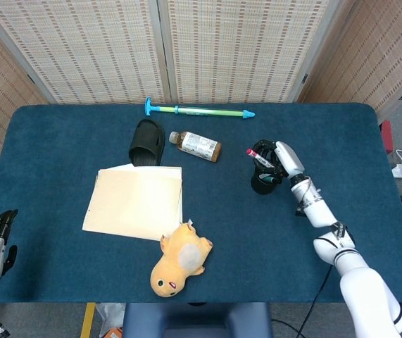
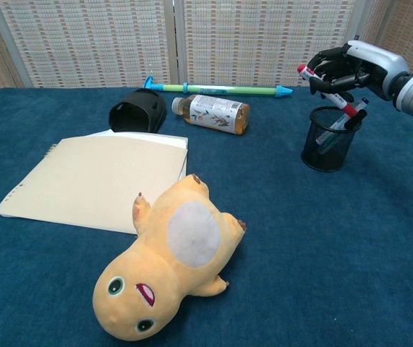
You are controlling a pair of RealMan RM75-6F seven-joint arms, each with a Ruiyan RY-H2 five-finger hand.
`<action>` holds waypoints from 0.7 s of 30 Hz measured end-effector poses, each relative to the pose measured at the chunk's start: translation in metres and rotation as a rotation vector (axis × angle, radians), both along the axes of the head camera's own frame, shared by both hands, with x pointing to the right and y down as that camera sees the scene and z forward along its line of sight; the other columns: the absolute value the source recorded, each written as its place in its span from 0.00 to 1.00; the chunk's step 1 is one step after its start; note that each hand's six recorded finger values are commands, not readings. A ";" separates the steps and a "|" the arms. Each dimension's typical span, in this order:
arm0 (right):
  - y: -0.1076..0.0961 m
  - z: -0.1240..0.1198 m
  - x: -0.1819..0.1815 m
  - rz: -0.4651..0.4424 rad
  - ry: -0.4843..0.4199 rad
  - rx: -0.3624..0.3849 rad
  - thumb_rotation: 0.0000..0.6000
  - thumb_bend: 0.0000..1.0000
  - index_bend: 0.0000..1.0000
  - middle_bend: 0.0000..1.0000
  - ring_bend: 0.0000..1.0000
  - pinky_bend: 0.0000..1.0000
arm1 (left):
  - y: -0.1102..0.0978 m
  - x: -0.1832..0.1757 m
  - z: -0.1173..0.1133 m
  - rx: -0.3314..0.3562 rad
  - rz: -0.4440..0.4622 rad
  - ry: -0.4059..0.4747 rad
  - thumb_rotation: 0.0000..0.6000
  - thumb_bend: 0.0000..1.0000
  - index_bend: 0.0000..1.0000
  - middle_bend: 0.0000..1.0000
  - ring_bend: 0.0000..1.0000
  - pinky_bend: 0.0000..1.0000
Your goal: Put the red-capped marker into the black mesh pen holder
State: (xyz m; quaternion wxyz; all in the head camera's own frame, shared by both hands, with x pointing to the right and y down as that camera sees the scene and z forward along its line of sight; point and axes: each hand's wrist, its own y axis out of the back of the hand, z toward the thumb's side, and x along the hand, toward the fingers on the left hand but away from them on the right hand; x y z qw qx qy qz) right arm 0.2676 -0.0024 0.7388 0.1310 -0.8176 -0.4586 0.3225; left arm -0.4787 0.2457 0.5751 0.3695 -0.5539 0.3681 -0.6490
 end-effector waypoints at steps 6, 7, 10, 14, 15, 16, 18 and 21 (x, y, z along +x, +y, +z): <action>-0.003 0.005 -0.010 0.007 -0.014 -0.021 1.00 0.55 0.80 0.61 0.56 0.73 | 0.000 -0.002 0.002 -0.005 -0.010 -0.006 1.00 0.43 0.09 0.10 0.23 0.46; -0.004 0.006 -0.011 0.006 -0.012 -0.023 1.00 0.55 0.80 0.61 0.56 0.73 | -0.001 -0.003 0.002 -0.007 -0.012 -0.008 1.00 0.43 0.09 0.10 0.23 0.46; -0.005 0.008 -0.014 0.006 -0.006 -0.030 1.00 0.55 0.80 0.61 0.56 0.73 | -0.001 -0.004 0.003 -0.009 -0.017 -0.010 1.00 0.43 0.09 0.10 0.23 0.46; -0.003 0.012 -0.014 -0.001 0.013 -0.034 1.00 0.55 0.80 0.61 0.56 0.73 | -0.001 -0.004 0.004 -0.011 -0.018 -0.011 1.00 0.43 0.09 0.10 0.23 0.46; -0.002 0.012 -0.014 -0.003 0.020 -0.034 1.00 0.55 0.80 0.61 0.55 0.73 | -0.001 -0.004 0.004 -0.012 -0.018 -0.011 1.00 0.43 0.09 0.10 0.23 0.46; -0.002 0.013 -0.014 -0.004 0.026 -0.033 1.00 0.55 0.80 0.61 0.55 0.73 | -0.001 -0.004 0.004 -0.011 -0.018 -0.012 1.00 0.43 0.09 0.10 0.23 0.46; -0.002 0.014 -0.014 -0.004 0.036 -0.031 1.00 0.55 0.79 0.61 0.55 0.73 | -0.001 -0.004 0.004 -0.010 -0.018 -0.013 1.00 0.43 0.09 0.10 0.23 0.46; -0.002 0.015 -0.016 0.001 0.030 -0.033 1.00 0.55 0.79 0.61 0.55 0.73 | -0.002 -0.004 0.004 -0.011 -0.018 -0.011 1.00 0.43 0.09 0.10 0.23 0.46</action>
